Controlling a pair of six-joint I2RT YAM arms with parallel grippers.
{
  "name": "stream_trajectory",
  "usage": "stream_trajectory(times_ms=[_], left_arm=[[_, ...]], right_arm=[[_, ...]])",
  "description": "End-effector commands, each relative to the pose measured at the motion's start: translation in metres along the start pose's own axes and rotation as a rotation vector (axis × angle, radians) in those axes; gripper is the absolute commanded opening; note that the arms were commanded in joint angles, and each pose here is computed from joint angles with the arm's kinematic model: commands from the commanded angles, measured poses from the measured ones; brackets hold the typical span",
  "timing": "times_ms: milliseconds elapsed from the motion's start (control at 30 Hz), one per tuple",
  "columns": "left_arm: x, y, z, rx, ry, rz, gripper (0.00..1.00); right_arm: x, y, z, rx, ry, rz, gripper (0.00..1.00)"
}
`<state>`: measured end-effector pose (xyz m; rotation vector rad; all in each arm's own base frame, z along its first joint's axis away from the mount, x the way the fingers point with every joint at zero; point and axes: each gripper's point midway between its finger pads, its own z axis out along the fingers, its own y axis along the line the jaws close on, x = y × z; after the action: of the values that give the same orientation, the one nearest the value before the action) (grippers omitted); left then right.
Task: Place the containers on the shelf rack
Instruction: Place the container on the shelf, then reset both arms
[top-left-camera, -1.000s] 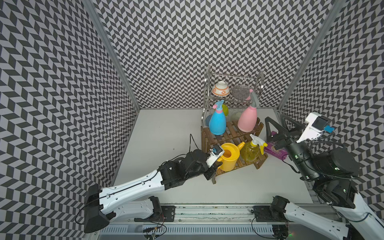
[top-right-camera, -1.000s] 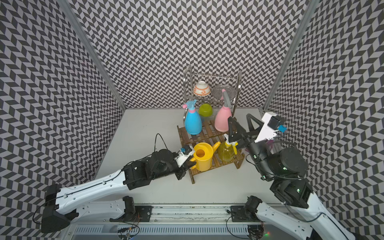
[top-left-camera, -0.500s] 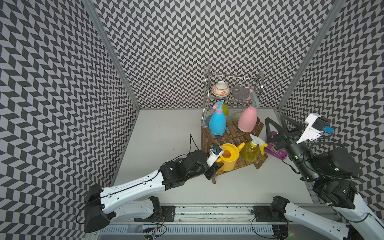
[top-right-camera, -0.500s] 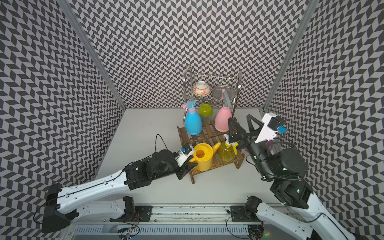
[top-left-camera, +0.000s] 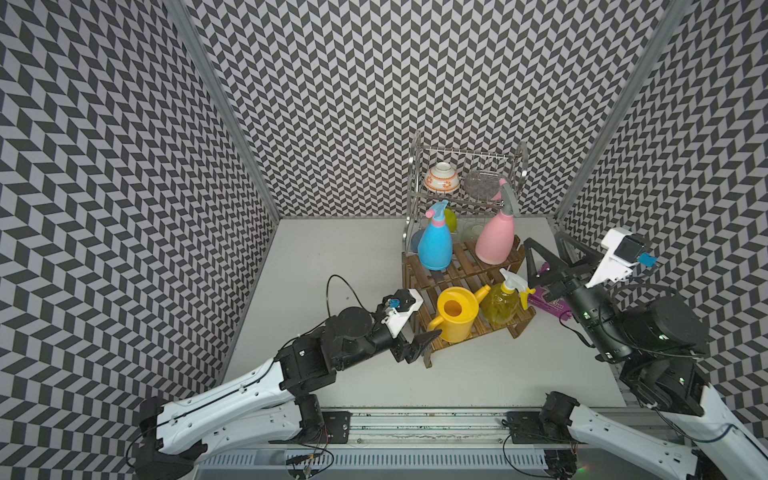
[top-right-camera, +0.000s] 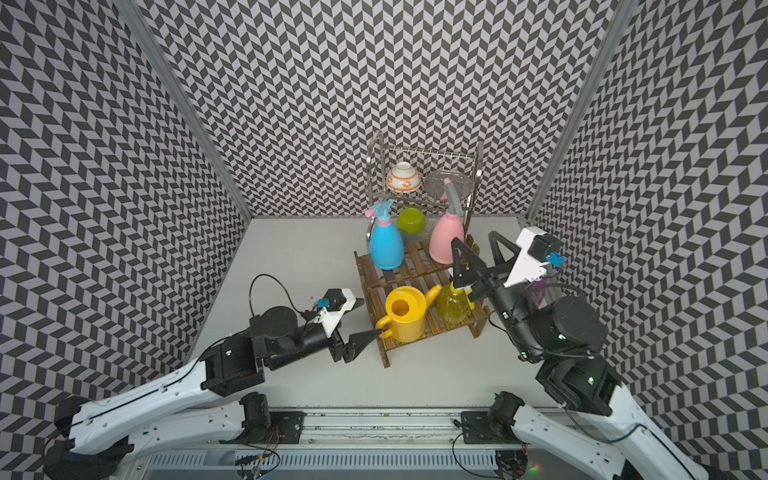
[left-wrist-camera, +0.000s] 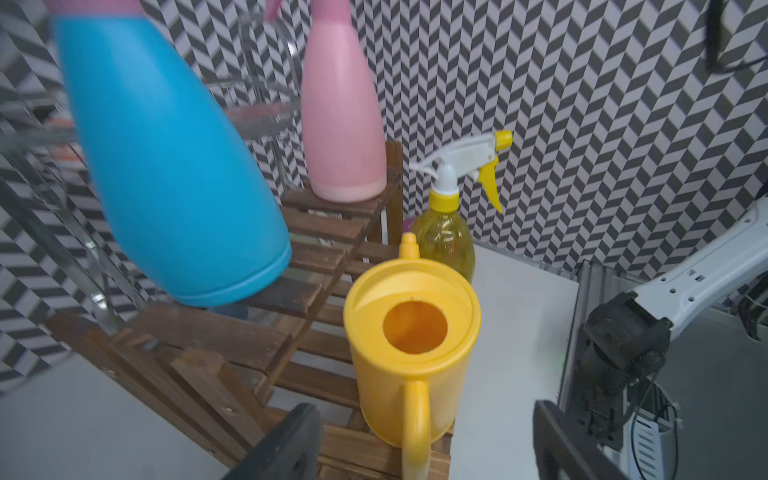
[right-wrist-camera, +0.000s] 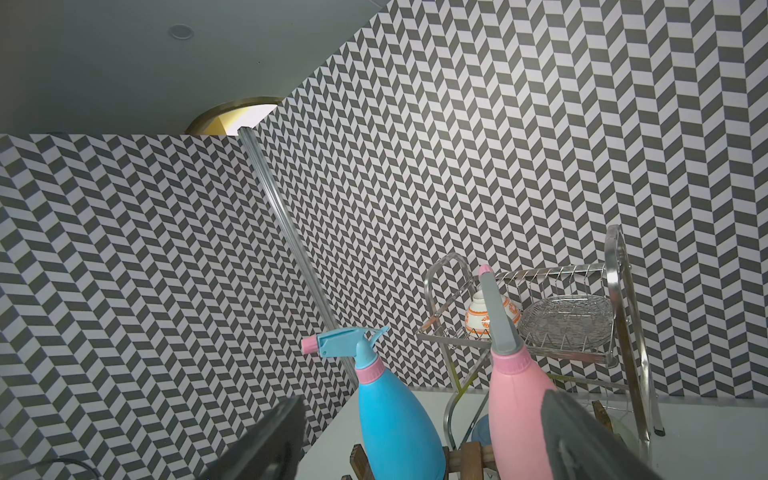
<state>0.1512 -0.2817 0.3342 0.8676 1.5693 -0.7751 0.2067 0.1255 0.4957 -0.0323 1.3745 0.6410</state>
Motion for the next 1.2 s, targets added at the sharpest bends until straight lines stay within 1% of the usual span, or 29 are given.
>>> stream_trajectory(times_ms=[0, 67, 167, 200, 367, 533, 833, 900, 1000, 1033, 1167], left_arm=[[-0.034, 0.009, -0.016, -0.048, -0.148, 0.006, 0.86], [-0.045, 0.018, -0.023, -0.096, -0.187, -0.003, 0.88], [-0.054, 0.039, -0.036, -0.203, -0.237, -0.038, 0.99], [-0.054, 0.046, -0.039, -0.234, -0.246, -0.05, 1.0], [-0.046, 0.067, -0.048, -0.307, -0.254, -0.115, 1.0], [-0.04, 0.075, -0.062, -0.335, -0.271, -0.165, 1.0], [-0.034, 0.087, -0.086, -0.402, -0.302, -0.192, 1.0], [-0.033, 0.09, -0.089, -0.424, -0.302, -0.189, 1.0], [-0.028, 0.095, -0.09, -0.455, -0.286, -0.181, 1.0], [-0.03, 0.096, -0.098, -0.465, -0.306, -0.184, 1.0], [-0.029, 0.102, -0.107, -0.506, -0.311, -0.172, 1.0]], right_arm=[[-0.002, 0.002, 0.002, -0.013, -0.026, 0.016, 0.91], [0.0, 0.001, 0.002, -0.008, -0.025, 0.012, 0.92], [0.002, -0.002, 0.005, 0.01, -0.038, -0.003, 0.92], [0.002, -0.002, 0.007, 0.015, -0.043, -0.012, 0.92], [-0.011, -0.002, 0.023, 0.026, -0.086, -0.042, 0.92], [-0.027, -0.014, 0.039, 0.048, -0.121, -0.039, 0.92], [-0.073, -0.04, 0.056, 0.113, -0.223, -0.082, 0.91], [-0.083, -0.051, 0.061, 0.138, -0.237, -0.09, 0.91], [-0.086, -0.068, 0.071, 0.159, -0.229, -0.1, 0.92], [-0.086, -0.077, 0.073, 0.178, -0.224, -0.105, 0.92], [-0.079, -0.117, 0.076, 0.253, -0.199, -0.092, 0.92]])
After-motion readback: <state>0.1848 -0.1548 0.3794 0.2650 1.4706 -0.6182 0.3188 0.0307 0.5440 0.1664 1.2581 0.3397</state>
